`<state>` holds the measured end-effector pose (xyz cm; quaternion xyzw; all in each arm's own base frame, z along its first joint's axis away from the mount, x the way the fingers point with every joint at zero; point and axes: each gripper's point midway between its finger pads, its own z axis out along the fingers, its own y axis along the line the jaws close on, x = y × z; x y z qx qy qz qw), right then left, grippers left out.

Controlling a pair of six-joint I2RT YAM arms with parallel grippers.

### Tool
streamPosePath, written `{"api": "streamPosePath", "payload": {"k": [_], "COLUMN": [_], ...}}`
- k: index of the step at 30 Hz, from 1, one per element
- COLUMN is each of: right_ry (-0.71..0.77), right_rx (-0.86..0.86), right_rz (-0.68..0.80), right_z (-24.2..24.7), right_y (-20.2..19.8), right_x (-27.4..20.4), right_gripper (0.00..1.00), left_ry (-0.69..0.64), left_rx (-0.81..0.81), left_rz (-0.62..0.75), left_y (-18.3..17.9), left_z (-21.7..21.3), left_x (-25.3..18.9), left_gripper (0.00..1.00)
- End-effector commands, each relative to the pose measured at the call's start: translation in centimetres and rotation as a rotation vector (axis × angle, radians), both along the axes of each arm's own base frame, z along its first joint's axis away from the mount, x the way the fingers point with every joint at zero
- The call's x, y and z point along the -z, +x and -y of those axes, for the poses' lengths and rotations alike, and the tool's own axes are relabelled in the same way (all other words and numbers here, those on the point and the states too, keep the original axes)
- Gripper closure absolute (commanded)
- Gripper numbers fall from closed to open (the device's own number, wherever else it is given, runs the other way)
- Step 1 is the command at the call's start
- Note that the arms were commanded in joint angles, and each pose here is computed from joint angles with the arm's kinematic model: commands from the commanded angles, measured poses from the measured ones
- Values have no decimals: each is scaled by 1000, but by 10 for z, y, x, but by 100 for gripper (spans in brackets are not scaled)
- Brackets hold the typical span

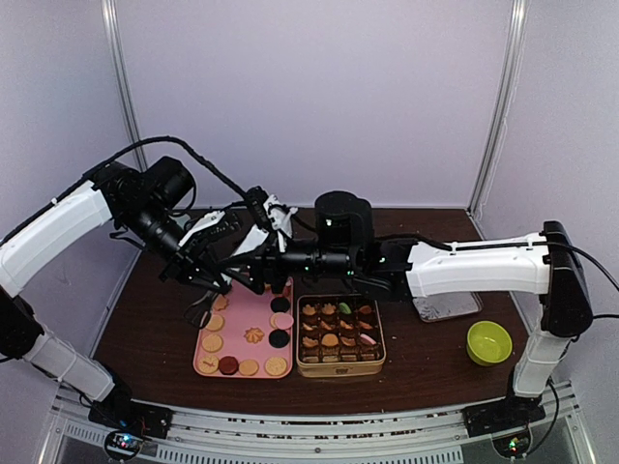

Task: Pack the cookies
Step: Pass from the left arm to the right

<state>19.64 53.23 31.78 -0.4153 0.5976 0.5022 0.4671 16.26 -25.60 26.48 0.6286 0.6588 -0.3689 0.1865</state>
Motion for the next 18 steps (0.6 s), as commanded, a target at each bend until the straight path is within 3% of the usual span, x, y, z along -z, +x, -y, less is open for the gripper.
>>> {"api": "streamPosePath", "payload": {"k": [1, 11, 16, 18], "right_ry": [-3, 40, 87, 102], "right_rx": [-92, -134, -129, -102], "right_rz": [-40, -82, -113, -116], "right_z": [-11, -10, -7, -3], "right_y": [-12, -14, -15, -12], "right_x": [-4, -12, -12, -11], "right_gripper": [40, 61, 66, 66], "left_ry": [-34, -18, 3, 19], "left_rx": [21, 18, 4, -8], "left_rz": [21, 36, 59, 70], "left_y": [0, 1, 7, 10], "left_z": [2, -1, -1, -2], "left_x": [-2, 2, 4, 5], "left_gripper": [100, 100, 100, 92]}}
